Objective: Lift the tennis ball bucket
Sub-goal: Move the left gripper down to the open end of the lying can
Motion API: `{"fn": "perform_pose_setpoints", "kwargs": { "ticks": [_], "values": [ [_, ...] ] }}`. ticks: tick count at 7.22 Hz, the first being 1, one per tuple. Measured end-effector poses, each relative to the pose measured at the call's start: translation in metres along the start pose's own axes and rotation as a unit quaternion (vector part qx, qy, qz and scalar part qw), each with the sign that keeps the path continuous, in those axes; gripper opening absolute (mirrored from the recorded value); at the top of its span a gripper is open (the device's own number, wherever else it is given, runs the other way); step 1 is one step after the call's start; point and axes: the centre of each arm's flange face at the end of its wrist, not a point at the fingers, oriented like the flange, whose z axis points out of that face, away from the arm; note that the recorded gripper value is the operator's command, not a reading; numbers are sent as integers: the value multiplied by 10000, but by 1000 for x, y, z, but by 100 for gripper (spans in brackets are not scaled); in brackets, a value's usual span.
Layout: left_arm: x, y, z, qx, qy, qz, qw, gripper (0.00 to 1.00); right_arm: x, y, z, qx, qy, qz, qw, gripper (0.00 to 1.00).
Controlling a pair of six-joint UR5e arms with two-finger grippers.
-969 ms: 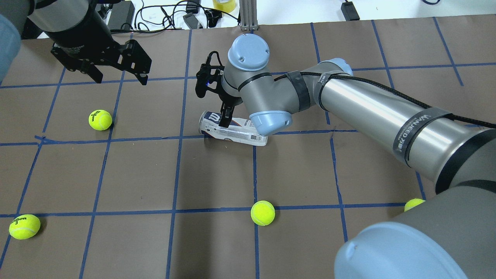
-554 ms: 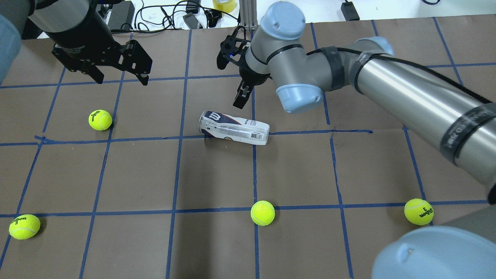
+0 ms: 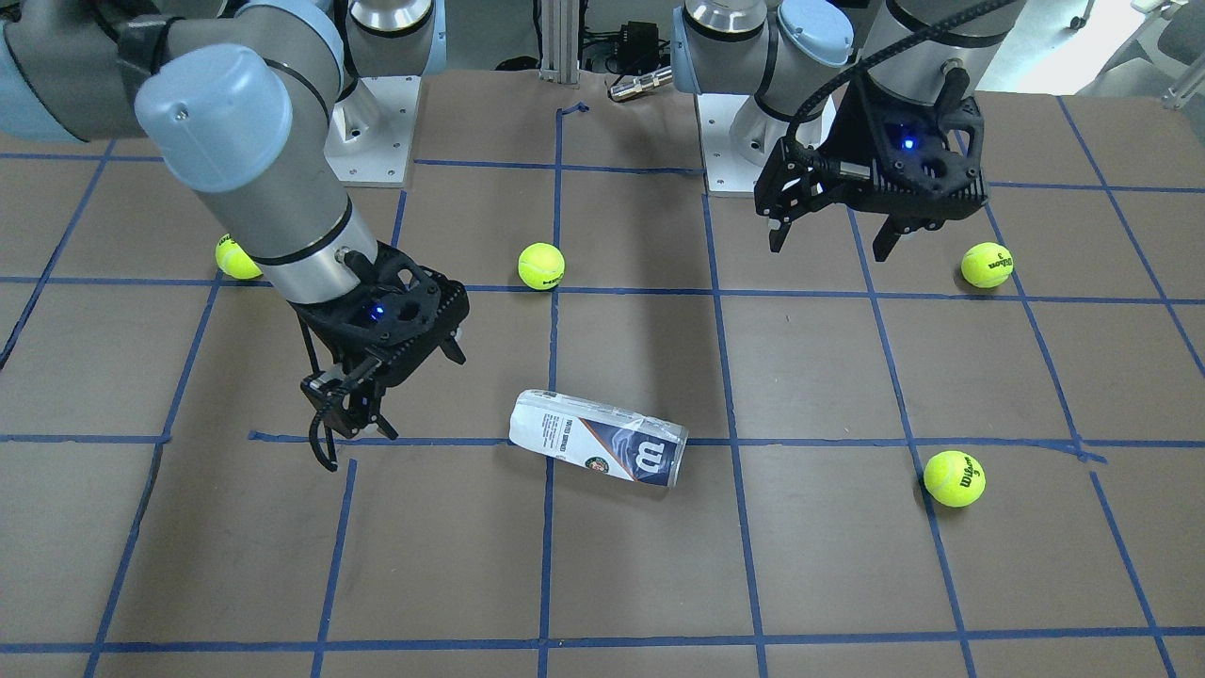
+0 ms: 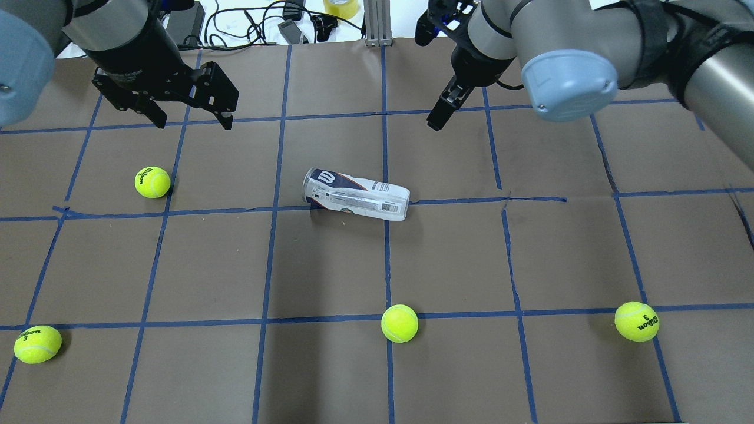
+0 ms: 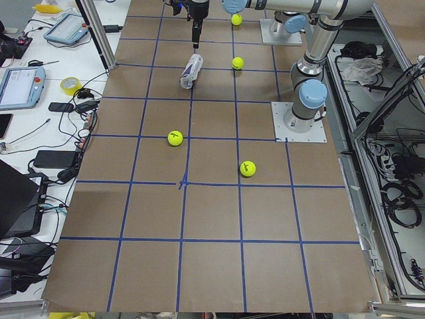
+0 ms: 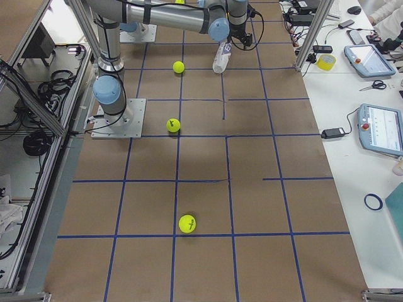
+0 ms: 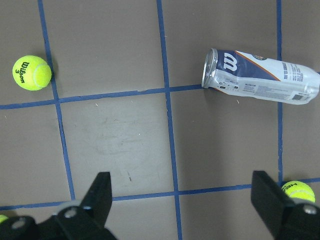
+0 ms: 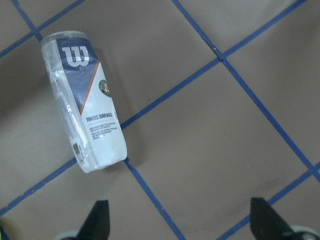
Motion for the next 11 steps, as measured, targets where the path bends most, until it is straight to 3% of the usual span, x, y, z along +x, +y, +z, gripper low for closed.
{"fn": "perform_pose_setpoints", "kwargs": {
  "ticks": [3, 5, 7, 9, 11],
  "values": [
    [2, -17, 46, -108, 120, -87, 9998, 100, -3, 59, -73, -444, -122, 596, 9972, 100],
    [10, -25, 94, -173, 696, -99, 9974, 100, -20, 82, -104, -744, -9, 797, 9940, 100],
    [7, -42, 140, -340, 1248, -141, 9915, 100, -24, 87, -103, -868, -20, 1147, 9896, 100],
    [-14, -63, 185, -555, 2184, -344, 9737, 100, -27, 89, -106, -884, 81, 1929, 9772, 100],
    [-22, -76, 228, -759, 2824, -416, 9554, 100, -26, 91, -111, -935, 303, 2600, 9606, 100]
  ]
}}
